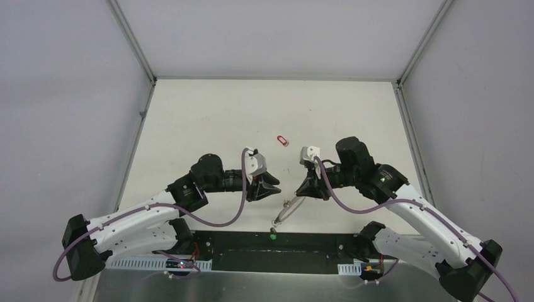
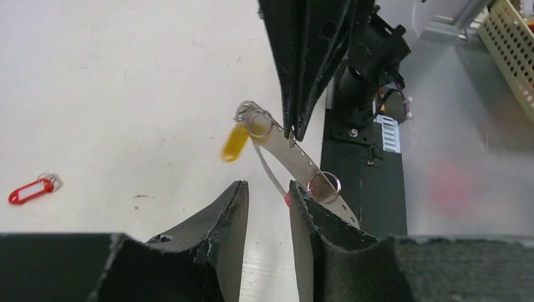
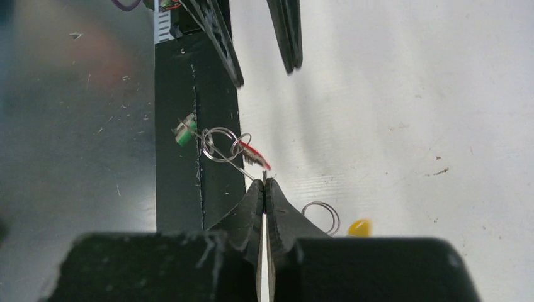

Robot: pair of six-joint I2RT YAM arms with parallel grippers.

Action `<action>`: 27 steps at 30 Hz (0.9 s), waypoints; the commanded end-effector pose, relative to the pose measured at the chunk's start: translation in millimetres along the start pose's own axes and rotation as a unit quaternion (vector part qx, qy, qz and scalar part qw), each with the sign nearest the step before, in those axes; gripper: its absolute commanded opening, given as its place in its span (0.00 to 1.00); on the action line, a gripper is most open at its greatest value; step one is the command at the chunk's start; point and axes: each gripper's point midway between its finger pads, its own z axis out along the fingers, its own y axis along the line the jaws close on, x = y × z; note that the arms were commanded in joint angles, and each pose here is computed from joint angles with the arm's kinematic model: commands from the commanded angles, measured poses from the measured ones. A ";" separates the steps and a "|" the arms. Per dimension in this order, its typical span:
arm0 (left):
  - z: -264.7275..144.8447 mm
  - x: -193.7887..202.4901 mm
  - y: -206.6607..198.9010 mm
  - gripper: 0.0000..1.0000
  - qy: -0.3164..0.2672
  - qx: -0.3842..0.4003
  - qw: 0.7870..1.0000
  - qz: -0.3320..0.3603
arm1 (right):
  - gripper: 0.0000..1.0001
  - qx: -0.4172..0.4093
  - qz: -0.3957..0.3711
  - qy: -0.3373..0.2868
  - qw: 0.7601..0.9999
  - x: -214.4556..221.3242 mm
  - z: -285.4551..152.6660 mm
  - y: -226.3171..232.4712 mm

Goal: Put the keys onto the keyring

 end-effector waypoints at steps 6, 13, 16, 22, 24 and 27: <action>21.8 -32.8 -35.1 0.30 -0.057 0.096 0.988 0.103 | 0.00 -0.049 -0.084 -0.070 0.993 -28.2 -4.9 20.6; 34.1 -25.2 -42.9 0.28 -0.047 0.098 0.989 0.104 | 0.00 -0.054 -0.072 -0.082 0.993 -33.9 -3.6 22.0; 38.4 -21.3 -40.9 0.27 -0.040 0.085 0.990 0.103 | 0.00 -0.054 -0.062 -0.083 0.993 -37.0 -3.8 21.8; 40.5 -13.0 -25.4 0.28 -0.015 0.030 0.994 0.101 | 0.00 -0.057 -0.057 -0.085 0.993 -40.2 -4.5 23.7; 39.8 -12.9 -20.8 0.28 -0.012 0.015 0.995 0.101 | 0.00 -0.060 -0.056 -0.085 0.993 -39.9 -4.8 24.8; 40.1 -12.9 -20.9 0.28 -0.011 0.014 0.994 0.104 | 0.00 -0.061 -0.056 -0.087 0.993 -40.2 -5.2 25.7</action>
